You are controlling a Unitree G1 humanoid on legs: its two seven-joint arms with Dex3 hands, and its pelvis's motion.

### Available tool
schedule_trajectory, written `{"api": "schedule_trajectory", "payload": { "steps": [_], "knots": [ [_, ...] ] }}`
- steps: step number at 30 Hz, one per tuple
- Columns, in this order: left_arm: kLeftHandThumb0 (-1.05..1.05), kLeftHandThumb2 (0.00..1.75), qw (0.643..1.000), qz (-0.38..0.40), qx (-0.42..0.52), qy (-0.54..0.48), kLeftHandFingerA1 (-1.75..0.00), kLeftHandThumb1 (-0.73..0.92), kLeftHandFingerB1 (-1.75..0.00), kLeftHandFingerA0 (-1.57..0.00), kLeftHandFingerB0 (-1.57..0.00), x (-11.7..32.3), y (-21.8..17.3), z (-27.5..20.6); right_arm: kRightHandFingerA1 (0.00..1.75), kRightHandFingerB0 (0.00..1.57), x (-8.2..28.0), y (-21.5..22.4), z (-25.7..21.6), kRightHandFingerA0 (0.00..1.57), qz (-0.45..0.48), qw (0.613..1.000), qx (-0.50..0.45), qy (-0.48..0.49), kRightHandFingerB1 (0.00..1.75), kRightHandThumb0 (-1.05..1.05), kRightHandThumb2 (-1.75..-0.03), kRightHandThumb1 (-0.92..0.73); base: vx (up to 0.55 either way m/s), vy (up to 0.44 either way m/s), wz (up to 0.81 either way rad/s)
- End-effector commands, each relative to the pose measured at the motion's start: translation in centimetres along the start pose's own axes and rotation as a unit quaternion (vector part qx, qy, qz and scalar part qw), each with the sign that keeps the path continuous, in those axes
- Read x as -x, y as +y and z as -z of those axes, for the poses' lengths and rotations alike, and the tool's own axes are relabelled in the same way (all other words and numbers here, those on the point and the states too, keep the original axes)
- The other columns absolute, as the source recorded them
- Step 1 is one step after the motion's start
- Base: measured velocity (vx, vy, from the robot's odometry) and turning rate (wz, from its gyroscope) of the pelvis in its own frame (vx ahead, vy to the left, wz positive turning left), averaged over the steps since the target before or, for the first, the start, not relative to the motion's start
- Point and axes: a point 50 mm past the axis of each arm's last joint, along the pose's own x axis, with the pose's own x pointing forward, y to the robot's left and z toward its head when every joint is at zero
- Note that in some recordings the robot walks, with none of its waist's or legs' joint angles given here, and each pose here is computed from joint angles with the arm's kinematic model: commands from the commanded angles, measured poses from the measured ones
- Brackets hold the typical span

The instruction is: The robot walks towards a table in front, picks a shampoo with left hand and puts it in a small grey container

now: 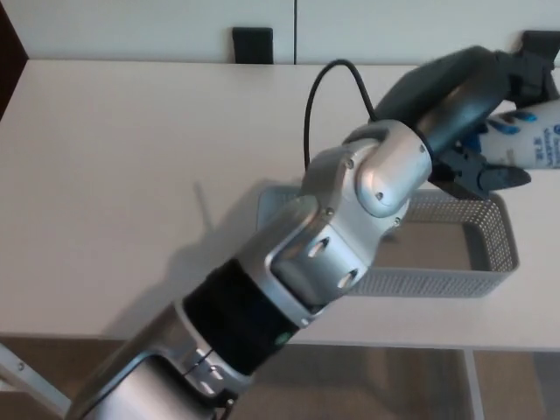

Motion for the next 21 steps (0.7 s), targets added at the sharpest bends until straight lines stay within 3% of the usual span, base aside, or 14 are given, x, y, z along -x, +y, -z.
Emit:
{"api": "schedule_trajectory", "payload": {
  "steps": [1, 8, 11, 12, 13, 14, 16, 18, 19, 21],
  "knots": [
    [-0.14, 0.74, 0.999, -0.002, -0.002, 0.034, -1.5, 0.77, -1.21, -0.99, -0.77, -0.5, -0.3, 1.5, 0.46, 0.51, -0.1, -0.2, -0.5, 0.6, -0.004, 1.0, -0.001, -0.003, 0.39, -0.36, -0.62, -0.72, 0.0, 0.0, 0.0],
    [-0.21, 0.73, 0.998, -0.002, -0.016, 0.064, -1.48, 0.78, -1.32, -0.98, -0.75, -0.1, -0.4, 3.0, 0.48, 0.51, -0.2, -0.2, -0.9, 0.61, -0.006, 1.0, -0.003, -0.006, 0.4, -0.36, -0.62, -0.72, 0.0, 0.0, 0.0],
    [-0.21, 0.76, 0.997, 0.0, -0.018, 0.079, -1.44, 0.77, -1.09, -1.0, -0.78, 0.4, -0.5, 4.2, 0.47, 0.51, -0.2, -0.2, -0.7, 0.62, -0.005, 1.0, -0.003, -0.005, 0.4, -0.35, -0.61, -0.72, 0.0, 0.0, 0.0],
    [-0.21, 0.76, 0.997, 0.0, -0.019, 0.08, -1.44, 0.77, -1.09, -1.0, -0.78, 0.4, -0.5, 4.2, 0.47, 0.51, -0.1, -0.2, -0.7, 0.62, -0.005, 1.0, -0.002, -0.005, 0.4, -0.35, -0.61, -0.72, 0.0, 0.0, 0.0],
    [-0.19, 0.76, 0.996, -0.001, -0.023, 0.083, -1.46, 0.76, -1.14, -0.98, -0.78, 0.5, -0.5, 4.4, 0.46, 0.52, -0.1, -0.3, -0.7, 0.62, -0.004, 1.0, 0.002, -0.004, 0.4, -0.35, -0.62, -0.73, 0.0, 0.0, 0.0],
    [-0.15, 0.83, 0.996, 0.0, -0.02, 0.087, -1.53, 0.74, -1.33, -0.95, -0.73, 0.7, -0.5, 4.9, 0.47, 0.51, -0.1, -0.3, -0.7, 0.63, -0.004, 1.0, -0.003, -0.002, 0.4, -0.35, -0.62, -0.72, 0.0, 0.0, 0.0],
    [-0.14, 0.87, 0.996, 0.003, -0.014, 0.091, -1.55, 0.72, -1.35, -0.95, -0.75, 1.0, -0.6, 5.3, 0.47, 0.51, -0.2, -0.3, -0.7, 0.62, -0.003, 1.0, -0.004, -0.002, 0.4, -0.35, -0.62, -0.72, 0.0, 0.0, 0.0],
    [-0.16, 0.86, 0.995, 0.01, -0.007, 0.102, -1.4, 0.7, -1.12, -1.06, -0.84, 1.3, -0.6, 5.8, 0.49, 0.52, -0.2, -0.4, -1.0, 0.63, -0.002, 1.0, -0.006, -0.006, 0.4, -0.35, -0.62, -0.71, 0.0, 0.0, 0.0],
    [-0.16, 0.86, 0.995, 0.009, -0.008, 0.104, -1.4, 0.7, -1.12, -1.06, -0.84, 1.4, -0.5, 5.8, 0.49, 0.52, -0.2, -0.4, -1.2, 0.63, -0.002, 1.0, -0.005, -0.007, 0.4, -0.35, -0.62, -0.71, 0.0, 0.0, 0.0],
    [-0.15, 0.74, 0.993, 0.017, -0.008, 0.113, -1.23, 0.73, -0.82, -1.11, -0.91, 1.6, -0.8, 6.1, 0.49, 0.52, -0.2, -0.4, -1.2, 0.63, -0.002, 1.0, -0.007, -0.007, 0.39, -0.35, -0.62, -0.72, 0.0, 0.0, 0.0]
  ]
}}
